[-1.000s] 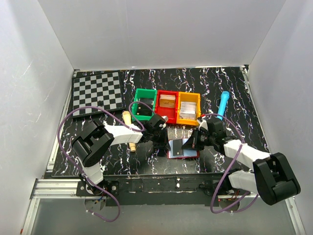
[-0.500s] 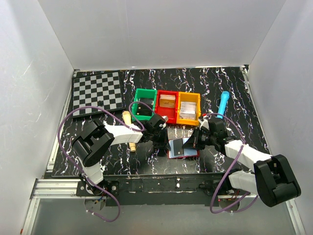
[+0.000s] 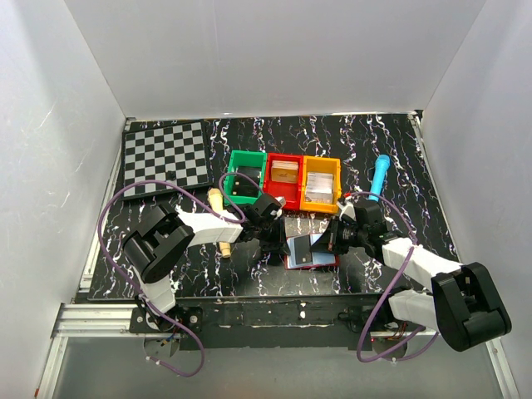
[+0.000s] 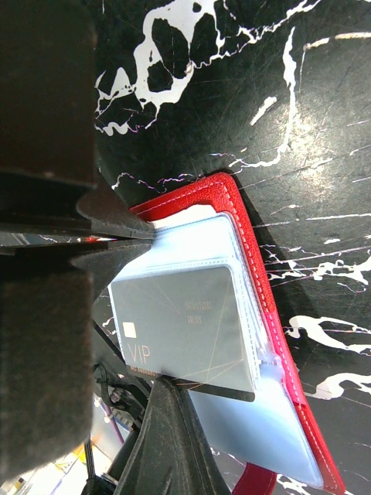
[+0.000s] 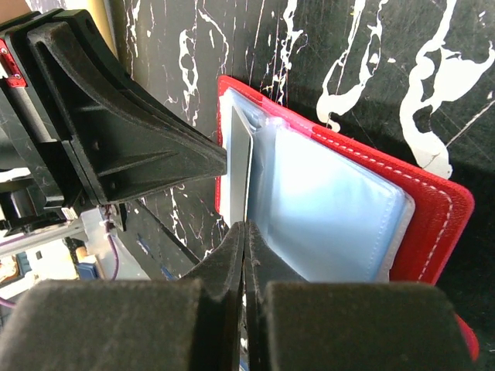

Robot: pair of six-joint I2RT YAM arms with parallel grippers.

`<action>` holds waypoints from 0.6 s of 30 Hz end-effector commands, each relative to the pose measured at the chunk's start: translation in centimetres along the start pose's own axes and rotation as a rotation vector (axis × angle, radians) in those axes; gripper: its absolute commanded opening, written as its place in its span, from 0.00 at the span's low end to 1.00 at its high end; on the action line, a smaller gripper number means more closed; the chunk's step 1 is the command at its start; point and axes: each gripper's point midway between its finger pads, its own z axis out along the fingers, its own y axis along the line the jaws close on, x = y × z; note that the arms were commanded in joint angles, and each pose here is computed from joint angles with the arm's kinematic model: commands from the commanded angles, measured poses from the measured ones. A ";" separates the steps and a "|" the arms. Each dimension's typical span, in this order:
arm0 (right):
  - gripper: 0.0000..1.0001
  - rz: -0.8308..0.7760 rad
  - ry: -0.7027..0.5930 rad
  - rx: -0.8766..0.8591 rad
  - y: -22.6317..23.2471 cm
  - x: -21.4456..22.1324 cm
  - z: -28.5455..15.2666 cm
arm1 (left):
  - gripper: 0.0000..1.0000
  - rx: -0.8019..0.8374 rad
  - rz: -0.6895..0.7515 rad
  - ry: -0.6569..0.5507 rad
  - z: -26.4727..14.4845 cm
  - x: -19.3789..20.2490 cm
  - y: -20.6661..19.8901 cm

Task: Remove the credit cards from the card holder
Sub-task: Remove the credit card from the card holder.

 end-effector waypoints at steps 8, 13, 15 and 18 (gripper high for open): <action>0.01 -0.016 -0.038 -0.011 0.3 -0.5 -0.8 | 0.00 -0.139 -0.015 0.046 1.1 2.0 3.9; 0.15 -0.020 -0.014 -0.051 0.9 -0.3 -0.6 | 0.00 -0.137 -0.012 0.050 1.1 2.1 4.0; 0.26 -0.013 0.000 -0.076 1.2 -0.2 -0.5 | 0.00 -0.133 -0.012 0.051 1.1 2.1 3.9; 0.35 -0.014 0.010 -0.103 1.6 -0.1 -0.4 | 0.00 -0.118 -0.002 0.045 1.1 1.9 3.6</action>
